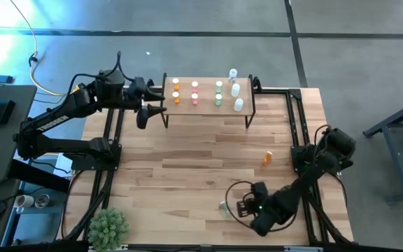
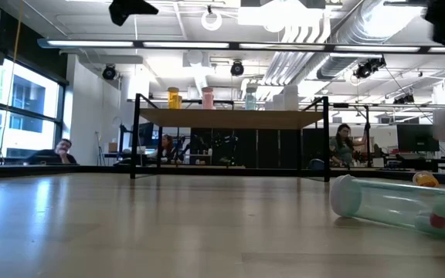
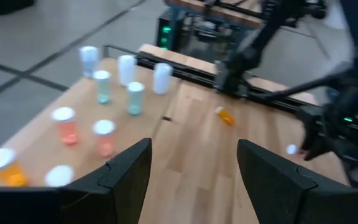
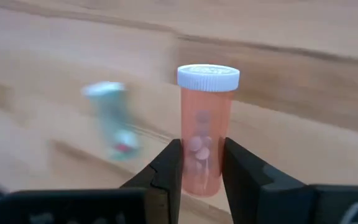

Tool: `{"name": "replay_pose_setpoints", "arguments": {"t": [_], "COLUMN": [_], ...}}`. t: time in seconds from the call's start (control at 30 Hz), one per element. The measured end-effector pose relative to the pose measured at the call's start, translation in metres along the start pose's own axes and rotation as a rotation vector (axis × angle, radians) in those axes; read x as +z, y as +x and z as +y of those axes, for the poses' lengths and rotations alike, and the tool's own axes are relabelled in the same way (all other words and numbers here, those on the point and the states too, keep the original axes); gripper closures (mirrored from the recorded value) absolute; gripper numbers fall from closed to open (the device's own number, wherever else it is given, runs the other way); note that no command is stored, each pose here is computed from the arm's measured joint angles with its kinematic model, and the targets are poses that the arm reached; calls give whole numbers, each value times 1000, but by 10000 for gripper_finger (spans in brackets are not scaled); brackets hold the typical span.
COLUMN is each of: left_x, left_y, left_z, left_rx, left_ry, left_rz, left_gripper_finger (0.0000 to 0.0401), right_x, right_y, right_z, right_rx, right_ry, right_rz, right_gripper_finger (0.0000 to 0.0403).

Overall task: Pick and place medicine bottles onto shelf by color
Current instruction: Put the pink pill bottle on the shelf aligned with the pink pill bottle

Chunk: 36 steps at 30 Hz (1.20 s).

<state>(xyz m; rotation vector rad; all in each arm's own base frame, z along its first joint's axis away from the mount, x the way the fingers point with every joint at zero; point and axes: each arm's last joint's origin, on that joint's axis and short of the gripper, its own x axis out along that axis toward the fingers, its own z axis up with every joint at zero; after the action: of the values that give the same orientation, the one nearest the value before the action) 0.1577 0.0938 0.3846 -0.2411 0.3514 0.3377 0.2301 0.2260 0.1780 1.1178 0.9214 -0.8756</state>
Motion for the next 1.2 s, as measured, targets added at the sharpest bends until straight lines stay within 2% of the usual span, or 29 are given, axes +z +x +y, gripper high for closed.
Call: {"name": "replay_pose_setpoints", "arguments": {"t": [0.3,0.5,0.7,0.97,1.2], "left_x": [0,0,-1,-1,-2], "left_y": [0,-1,-1,0,10], "left_z": [-5,-7,-9,-13,-17], "left_rx": [-165,-227,-305,-328,-349], "left_ry": [50,62,62,68,39], "left_rz": [10,10,13,19,47], "left_gripper_finger": [174,174,174,174,174], "right_x": [41,79,123,177,220], "right_y": [1,5,-4,-38,-72], "right_z": [49,79,105,117,115], "right_rx": [293,415,574,719,854], "right_ry": [-116,-214,-321,-435,-558], "right_rz": [-110,-191,-315,-480,-577], "right_gripper_finger": [324,324,324,324,324]}}
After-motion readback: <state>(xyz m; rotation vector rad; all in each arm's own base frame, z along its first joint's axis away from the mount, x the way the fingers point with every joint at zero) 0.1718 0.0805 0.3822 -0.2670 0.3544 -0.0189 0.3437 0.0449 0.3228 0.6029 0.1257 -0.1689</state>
